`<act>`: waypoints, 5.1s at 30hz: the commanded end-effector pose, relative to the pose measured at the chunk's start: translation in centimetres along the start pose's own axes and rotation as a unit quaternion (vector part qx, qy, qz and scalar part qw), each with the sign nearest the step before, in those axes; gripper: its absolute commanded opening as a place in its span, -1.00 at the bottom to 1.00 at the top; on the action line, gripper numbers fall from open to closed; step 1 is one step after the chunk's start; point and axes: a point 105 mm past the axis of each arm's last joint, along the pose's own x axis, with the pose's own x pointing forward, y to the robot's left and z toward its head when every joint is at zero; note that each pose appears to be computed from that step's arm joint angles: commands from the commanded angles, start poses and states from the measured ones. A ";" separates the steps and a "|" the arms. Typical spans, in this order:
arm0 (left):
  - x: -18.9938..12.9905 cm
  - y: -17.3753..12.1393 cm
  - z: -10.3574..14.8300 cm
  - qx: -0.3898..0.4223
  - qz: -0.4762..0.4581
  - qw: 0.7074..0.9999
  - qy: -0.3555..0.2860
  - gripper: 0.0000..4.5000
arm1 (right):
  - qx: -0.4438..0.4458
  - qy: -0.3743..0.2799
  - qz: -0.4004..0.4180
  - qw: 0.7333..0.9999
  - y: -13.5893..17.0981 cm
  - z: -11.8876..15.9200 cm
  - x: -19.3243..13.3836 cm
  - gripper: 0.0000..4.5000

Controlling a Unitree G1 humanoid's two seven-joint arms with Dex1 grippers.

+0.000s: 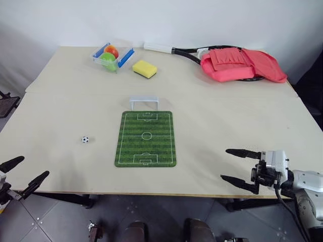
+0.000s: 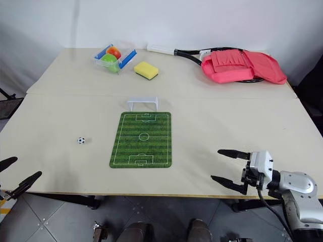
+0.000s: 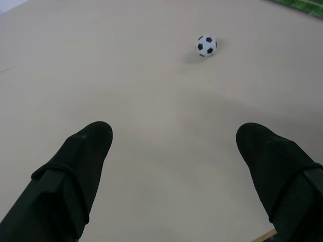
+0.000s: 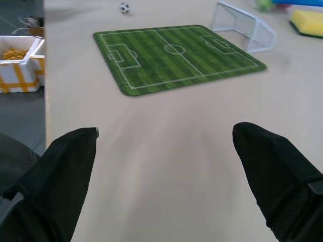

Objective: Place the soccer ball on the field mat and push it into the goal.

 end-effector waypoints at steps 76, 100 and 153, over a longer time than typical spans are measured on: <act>18.4 -21.3 9.5 0.060 -0.487 0.862 -0.130 -0.62 | -0.040 -0.069 0.018 0.997 0.3 1.4 -2.2 1.00; 18.4 -20.6 10.1 0.054 -0.468 0.866 -0.166 0.38 | -0.023 -0.074 0.019 0.997 1.7 1.4 -1.7 1.00; 15.9 -23.7 8.2 -0.061 -0.437 0.882 -0.165 -0.98 | -0.028 -0.096 0.033 0.994 2.2 1.0 -1.4 1.00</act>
